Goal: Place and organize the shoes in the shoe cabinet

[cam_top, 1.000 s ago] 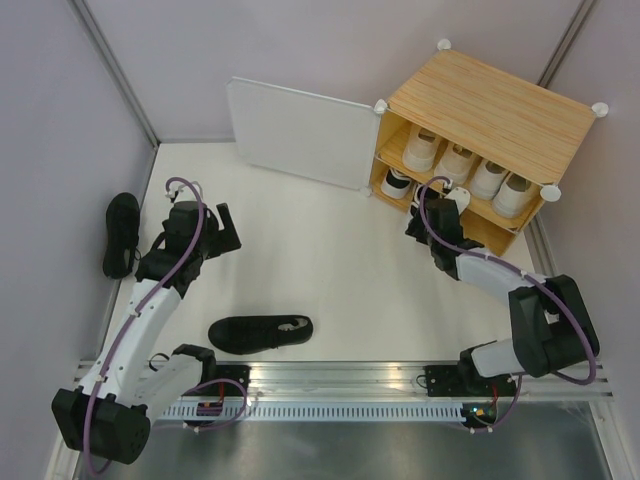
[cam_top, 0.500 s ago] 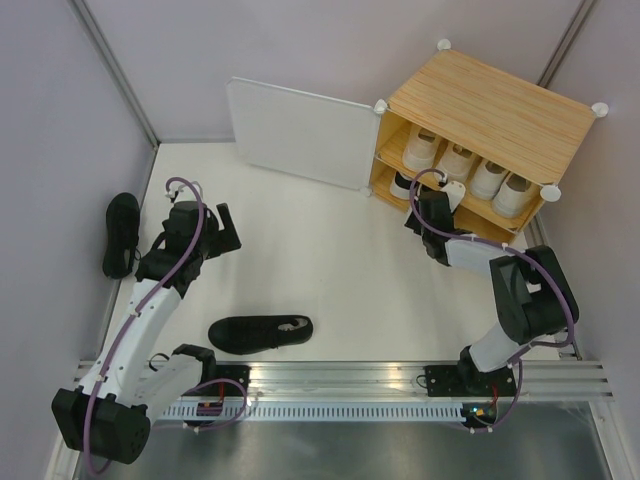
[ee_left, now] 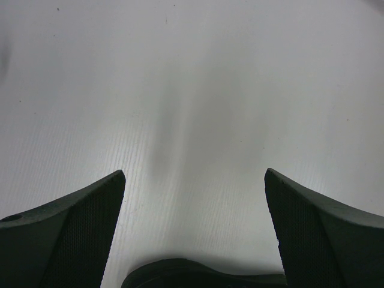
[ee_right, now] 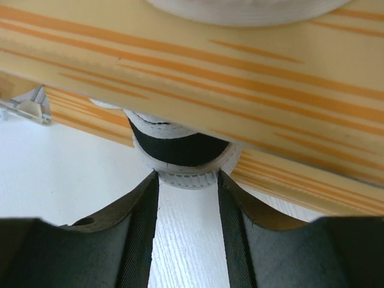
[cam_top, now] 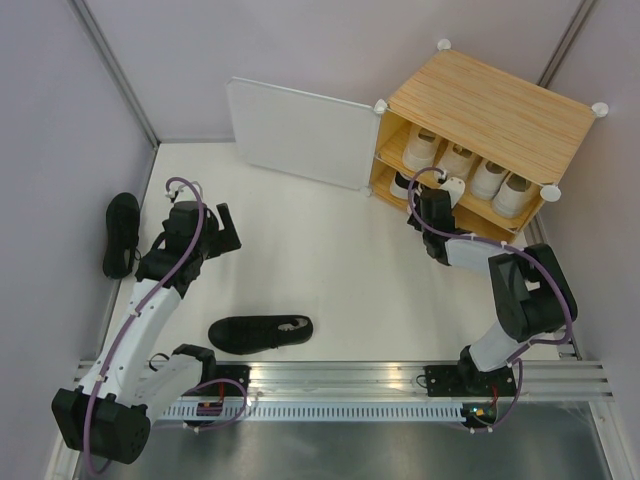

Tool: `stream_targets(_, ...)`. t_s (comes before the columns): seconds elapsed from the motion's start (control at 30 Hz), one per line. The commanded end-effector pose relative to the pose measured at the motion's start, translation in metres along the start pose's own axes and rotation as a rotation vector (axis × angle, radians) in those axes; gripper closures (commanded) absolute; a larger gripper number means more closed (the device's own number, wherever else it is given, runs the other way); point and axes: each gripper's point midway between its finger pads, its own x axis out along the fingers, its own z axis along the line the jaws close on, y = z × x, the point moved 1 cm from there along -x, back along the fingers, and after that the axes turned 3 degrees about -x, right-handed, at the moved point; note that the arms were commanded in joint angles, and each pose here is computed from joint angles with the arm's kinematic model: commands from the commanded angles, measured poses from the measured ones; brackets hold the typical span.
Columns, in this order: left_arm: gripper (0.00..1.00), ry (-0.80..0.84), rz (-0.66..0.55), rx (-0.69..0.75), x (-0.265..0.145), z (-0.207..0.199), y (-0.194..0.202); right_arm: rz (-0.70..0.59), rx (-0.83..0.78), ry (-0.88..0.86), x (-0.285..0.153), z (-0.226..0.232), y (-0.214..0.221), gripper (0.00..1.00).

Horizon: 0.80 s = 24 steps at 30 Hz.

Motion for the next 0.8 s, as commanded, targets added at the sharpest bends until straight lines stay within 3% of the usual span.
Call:
stream_targets(0.0, 0.00, -0.004, -0.037, 0.023, 0.001, 0.001, -0.009, -0.134, 0.032, 0.096, -0.004, -0.016, -0.037, 0.84)
stream_targets(0.23, 0.00, -0.005, -0.035, 0.024, 0.001, 0.001, -0.008, -0.101, 0.061, 0.163, 0.004, -0.033, -0.030, 0.81)
stream_targets(0.5, 0.00, -0.002, -0.038, 0.022, 0.000, 0.001, -0.009, -0.096, 0.119, 0.068, -0.012, -0.021, -0.032, 0.65)
stream_targets(0.77, 0.00, 0.000, -0.038, 0.022, 0.000, 0.001, -0.009, -0.117, 0.276, 0.051, -0.017, -0.022, -0.022, 0.67)
